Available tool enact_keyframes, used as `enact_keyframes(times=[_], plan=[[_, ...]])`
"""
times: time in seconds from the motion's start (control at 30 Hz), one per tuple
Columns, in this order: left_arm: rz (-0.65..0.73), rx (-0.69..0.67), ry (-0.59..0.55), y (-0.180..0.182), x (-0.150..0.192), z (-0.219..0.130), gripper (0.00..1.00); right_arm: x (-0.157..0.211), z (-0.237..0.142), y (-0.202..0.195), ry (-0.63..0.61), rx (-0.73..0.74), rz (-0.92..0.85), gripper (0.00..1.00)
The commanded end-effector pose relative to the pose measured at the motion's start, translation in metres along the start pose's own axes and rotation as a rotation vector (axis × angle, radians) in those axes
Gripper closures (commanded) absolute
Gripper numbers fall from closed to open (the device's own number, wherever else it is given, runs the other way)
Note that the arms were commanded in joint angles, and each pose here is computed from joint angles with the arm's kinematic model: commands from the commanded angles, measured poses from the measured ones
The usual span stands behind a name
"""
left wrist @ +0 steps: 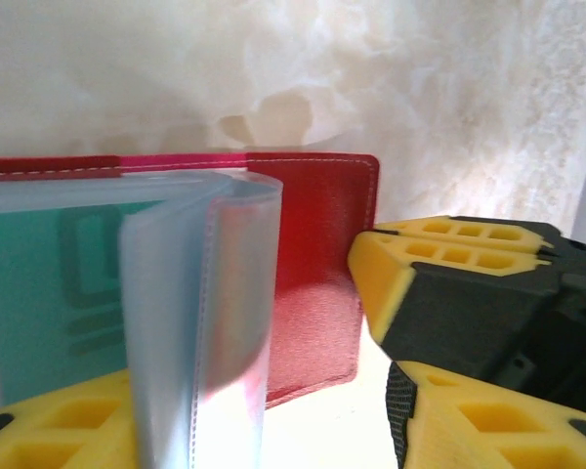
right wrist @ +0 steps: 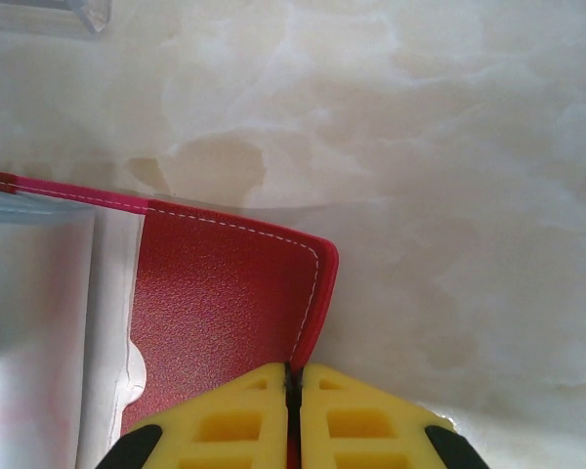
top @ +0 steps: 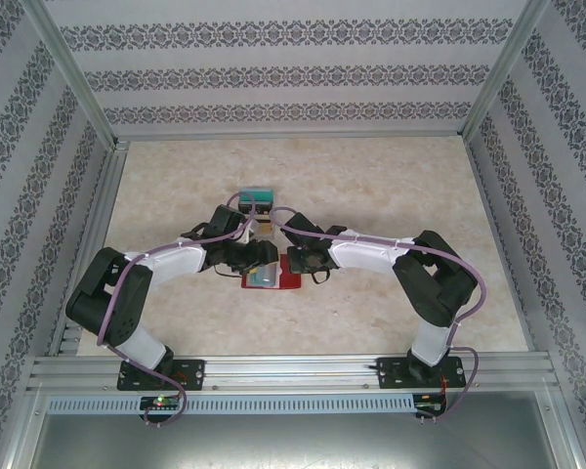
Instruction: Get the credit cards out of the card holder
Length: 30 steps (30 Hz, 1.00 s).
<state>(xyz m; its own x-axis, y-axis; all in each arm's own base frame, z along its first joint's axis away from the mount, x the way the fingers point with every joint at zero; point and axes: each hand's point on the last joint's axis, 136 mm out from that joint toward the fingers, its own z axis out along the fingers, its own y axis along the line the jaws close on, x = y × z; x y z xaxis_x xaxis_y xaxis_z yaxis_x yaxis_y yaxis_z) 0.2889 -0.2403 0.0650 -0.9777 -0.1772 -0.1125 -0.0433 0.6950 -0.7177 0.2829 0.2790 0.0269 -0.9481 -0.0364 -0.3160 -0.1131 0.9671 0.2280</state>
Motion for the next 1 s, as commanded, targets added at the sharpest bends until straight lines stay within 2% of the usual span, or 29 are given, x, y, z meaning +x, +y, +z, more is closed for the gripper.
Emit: enact_keyframes(times=[0.0,0.13,0.3,0.57,0.8,0.97], plan=[[0.024,0.077,0.006,-0.016,-0.001,0.002,0.43,0.004,0.004,-0.004,0.019,0.004,0.024,0.98],[0.042,0.133,0.022,-0.031,0.001,0.007,0.46,0.0,-0.002,-0.005,-0.009,-0.026,0.058,0.93],[0.058,0.146,0.052,-0.041,0.005,0.018,0.5,-0.009,-0.021,-0.014,-0.08,-0.066,0.132,0.81],[0.077,0.144,0.111,-0.05,0.013,0.039,0.52,-0.011,-0.046,-0.019,-0.146,-0.136,0.195,0.74],[0.074,0.081,0.064,-0.046,0.002,0.038,0.54,-0.002,-0.052,-0.022,-0.16,-0.182,0.253,0.73],[0.057,0.045,0.023,-0.036,-0.003,0.031,0.56,-0.002,-0.053,-0.001,-0.151,-0.277,0.251,0.83]])
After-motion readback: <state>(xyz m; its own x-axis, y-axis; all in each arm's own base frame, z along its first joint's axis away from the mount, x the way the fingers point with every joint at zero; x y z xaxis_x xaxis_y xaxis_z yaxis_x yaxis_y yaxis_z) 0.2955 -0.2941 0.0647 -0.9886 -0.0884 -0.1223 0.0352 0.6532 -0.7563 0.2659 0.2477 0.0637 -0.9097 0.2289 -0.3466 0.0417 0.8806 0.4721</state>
